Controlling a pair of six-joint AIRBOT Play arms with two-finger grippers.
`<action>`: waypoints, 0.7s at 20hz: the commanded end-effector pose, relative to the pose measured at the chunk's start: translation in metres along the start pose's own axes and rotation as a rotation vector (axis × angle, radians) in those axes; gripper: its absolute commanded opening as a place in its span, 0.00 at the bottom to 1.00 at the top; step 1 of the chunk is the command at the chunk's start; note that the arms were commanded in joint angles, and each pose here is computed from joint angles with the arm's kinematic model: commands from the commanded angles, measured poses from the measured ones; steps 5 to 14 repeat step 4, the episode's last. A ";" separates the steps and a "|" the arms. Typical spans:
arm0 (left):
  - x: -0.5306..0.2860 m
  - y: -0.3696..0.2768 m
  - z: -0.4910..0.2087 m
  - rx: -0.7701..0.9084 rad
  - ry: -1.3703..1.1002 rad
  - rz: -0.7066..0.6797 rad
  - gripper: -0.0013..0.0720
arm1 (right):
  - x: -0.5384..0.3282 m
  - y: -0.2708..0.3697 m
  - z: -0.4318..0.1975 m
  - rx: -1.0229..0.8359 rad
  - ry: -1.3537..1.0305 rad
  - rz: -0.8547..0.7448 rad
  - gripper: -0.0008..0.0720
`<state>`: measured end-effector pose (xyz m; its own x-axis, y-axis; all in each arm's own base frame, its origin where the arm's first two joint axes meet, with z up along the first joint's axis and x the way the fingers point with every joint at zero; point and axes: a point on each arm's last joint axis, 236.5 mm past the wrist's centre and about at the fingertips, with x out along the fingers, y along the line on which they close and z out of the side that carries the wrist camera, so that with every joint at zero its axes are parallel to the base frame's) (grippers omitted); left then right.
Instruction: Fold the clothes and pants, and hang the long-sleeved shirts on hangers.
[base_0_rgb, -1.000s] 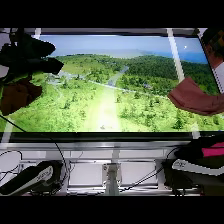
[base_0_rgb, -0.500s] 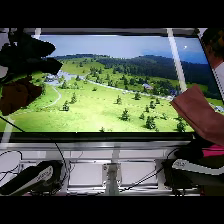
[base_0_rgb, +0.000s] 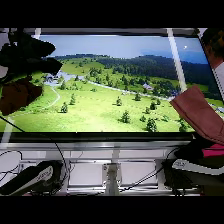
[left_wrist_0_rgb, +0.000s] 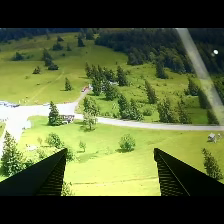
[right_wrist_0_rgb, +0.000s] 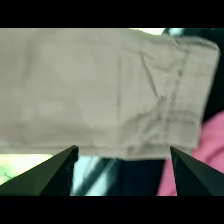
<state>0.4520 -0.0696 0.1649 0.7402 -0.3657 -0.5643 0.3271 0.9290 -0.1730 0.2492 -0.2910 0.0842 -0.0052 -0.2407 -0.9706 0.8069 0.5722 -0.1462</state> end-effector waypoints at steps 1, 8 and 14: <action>-0.001 0.000 0.001 0.001 -0.002 0.002 0.80 | -0.004 0.026 0.022 -0.032 -0.103 0.075 0.90; -0.001 0.000 0.001 0.001 -0.002 0.002 0.80 | -0.009 0.046 0.033 -0.070 -0.166 0.096 0.90; -0.001 0.000 0.001 0.001 -0.002 0.002 0.80 | -0.009 0.046 0.033 -0.070 -0.166 0.096 0.90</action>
